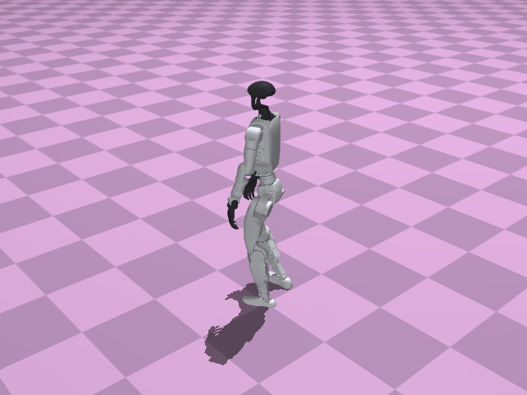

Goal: Sport exercise

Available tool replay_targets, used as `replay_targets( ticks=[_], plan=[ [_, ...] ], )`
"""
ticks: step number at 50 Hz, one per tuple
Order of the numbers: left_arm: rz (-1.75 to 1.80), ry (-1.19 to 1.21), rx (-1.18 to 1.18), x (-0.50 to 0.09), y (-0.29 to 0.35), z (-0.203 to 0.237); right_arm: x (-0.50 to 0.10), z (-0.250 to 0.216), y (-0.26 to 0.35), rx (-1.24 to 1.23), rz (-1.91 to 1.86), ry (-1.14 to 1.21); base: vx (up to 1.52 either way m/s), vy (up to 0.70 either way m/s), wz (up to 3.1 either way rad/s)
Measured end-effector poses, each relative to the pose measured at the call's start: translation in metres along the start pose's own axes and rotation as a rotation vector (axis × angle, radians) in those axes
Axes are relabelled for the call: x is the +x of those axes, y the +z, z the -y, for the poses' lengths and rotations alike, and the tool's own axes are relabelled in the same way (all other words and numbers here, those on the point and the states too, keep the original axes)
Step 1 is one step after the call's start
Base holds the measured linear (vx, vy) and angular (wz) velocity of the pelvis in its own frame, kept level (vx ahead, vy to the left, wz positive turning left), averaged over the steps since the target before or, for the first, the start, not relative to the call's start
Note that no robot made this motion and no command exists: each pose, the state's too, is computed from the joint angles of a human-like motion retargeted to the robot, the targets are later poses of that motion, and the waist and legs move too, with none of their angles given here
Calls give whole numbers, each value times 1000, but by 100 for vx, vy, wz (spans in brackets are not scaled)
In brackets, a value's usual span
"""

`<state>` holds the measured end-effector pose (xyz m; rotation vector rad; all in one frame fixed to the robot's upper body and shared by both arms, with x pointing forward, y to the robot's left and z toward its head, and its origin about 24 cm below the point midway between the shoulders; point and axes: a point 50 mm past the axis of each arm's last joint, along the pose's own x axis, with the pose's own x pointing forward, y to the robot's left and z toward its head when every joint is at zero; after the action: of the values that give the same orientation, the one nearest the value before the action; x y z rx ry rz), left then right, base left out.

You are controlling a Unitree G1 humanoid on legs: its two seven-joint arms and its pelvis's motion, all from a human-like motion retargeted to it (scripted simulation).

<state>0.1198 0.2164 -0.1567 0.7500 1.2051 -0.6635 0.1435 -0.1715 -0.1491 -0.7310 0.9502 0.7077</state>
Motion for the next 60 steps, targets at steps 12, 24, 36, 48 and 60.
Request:
replay_targets(
  ticks=[12,24,36,48,60],
  plan=[
    [69,47,-97,2,27,-12,-9,10,-31,117,-90,-36,-5,-7,50],
    [24,-42,-82,6,14,19,-1,7,-4,30,-4,2,2,14,2],
    [-29,-41,-38,4,-5,26,1,-1,-3,-23,-31,28,4,20,11],
    [-15,45,-9,2,5,-2,0,-8,-14,-56,-87,55,3,4,37],
    [50,43,40,2,25,-9,2,-18,-5,-99,-56,99,2,-13,9]
  ],
)
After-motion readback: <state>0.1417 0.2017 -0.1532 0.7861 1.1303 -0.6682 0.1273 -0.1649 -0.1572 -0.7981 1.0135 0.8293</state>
